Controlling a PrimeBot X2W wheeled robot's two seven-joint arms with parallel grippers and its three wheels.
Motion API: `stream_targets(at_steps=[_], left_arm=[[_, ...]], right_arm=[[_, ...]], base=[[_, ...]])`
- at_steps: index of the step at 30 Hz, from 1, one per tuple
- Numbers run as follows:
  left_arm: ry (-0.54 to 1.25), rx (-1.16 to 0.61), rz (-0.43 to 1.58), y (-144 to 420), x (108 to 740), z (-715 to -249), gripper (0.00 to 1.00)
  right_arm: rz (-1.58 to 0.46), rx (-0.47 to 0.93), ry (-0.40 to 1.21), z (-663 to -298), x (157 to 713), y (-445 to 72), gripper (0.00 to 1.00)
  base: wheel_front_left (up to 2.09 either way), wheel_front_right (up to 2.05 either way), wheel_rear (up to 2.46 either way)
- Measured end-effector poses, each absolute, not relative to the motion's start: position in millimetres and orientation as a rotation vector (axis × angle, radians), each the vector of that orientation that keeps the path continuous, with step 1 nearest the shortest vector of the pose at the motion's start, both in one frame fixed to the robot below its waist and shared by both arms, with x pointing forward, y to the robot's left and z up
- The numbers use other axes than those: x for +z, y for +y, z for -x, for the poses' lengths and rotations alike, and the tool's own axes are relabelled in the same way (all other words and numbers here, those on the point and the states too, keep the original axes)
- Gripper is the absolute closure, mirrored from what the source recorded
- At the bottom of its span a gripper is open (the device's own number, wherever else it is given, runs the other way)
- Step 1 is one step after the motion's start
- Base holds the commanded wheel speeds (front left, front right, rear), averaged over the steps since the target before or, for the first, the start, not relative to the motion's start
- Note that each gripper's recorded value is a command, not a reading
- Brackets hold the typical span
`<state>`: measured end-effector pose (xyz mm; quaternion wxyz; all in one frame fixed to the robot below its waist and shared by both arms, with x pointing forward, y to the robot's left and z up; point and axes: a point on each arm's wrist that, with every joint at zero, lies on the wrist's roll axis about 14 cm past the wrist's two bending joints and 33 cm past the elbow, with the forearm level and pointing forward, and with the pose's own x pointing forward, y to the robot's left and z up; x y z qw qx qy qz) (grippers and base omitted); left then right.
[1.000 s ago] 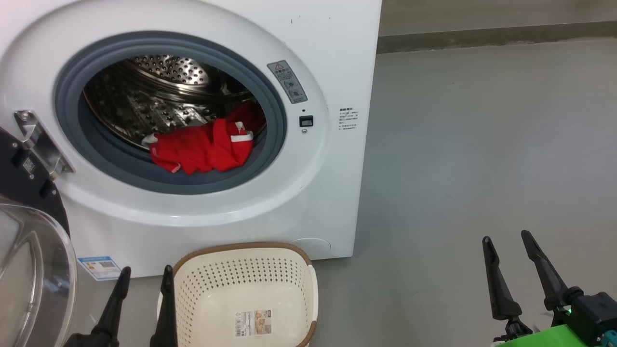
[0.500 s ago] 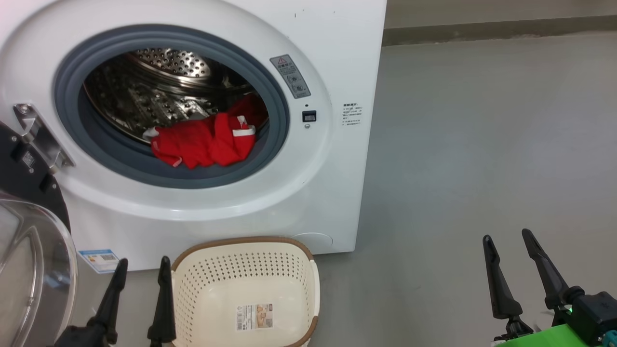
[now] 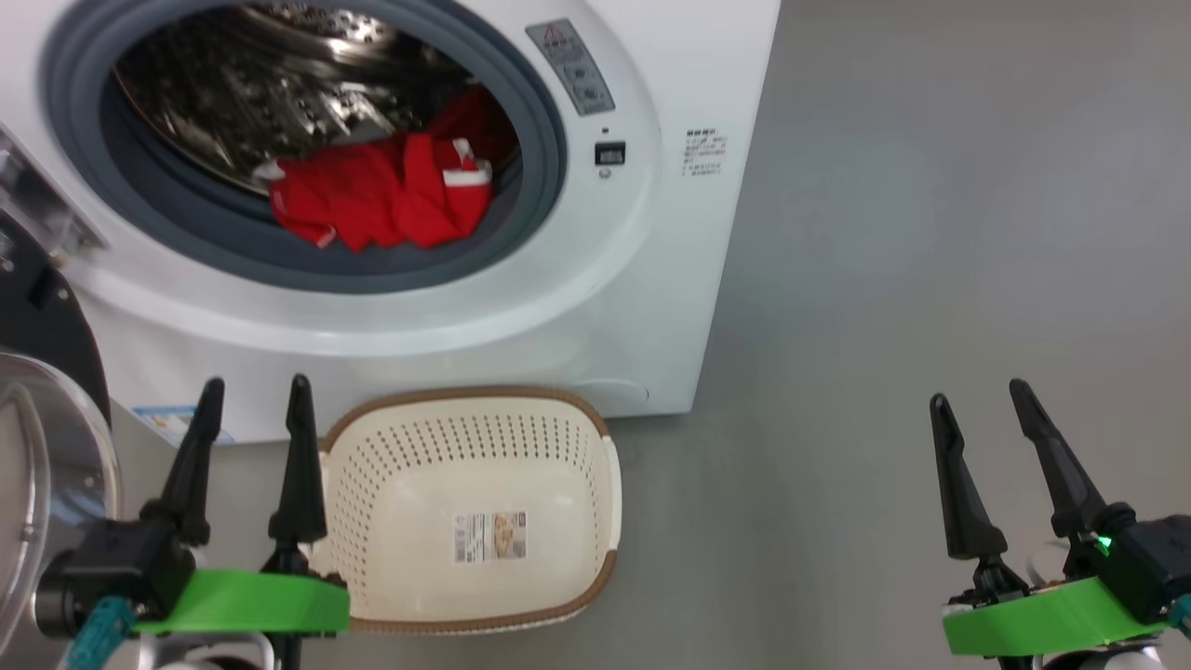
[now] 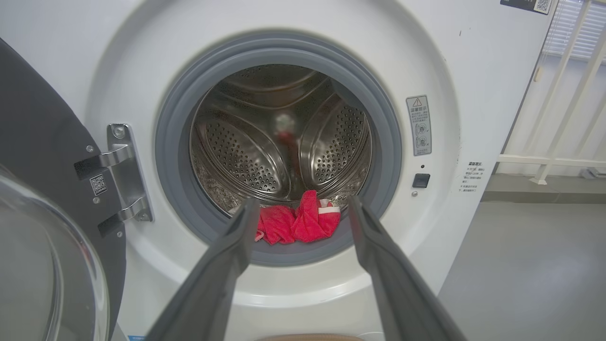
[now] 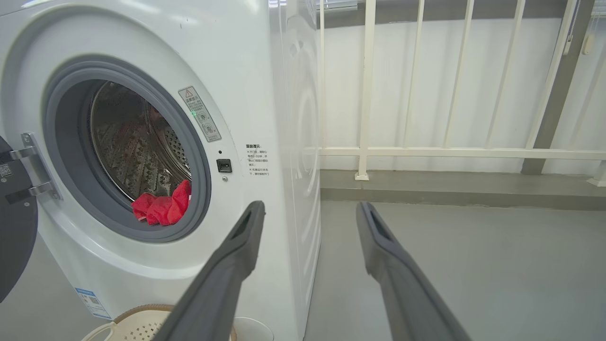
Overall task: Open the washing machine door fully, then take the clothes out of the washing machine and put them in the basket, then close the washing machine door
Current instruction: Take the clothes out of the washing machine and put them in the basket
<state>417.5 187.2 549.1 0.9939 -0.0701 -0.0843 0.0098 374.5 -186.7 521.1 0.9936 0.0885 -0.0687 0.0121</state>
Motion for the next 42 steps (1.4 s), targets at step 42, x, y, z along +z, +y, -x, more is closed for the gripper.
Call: stream_targets(at_steps=[42], left_arm=[[-0.026,-0.017,0.114,164,474,-639,0.0]], right_arm=[[-0.138,0.051,0.039,-460,433,-178,0.0]], base=[[0.0,0.0,0.0]])
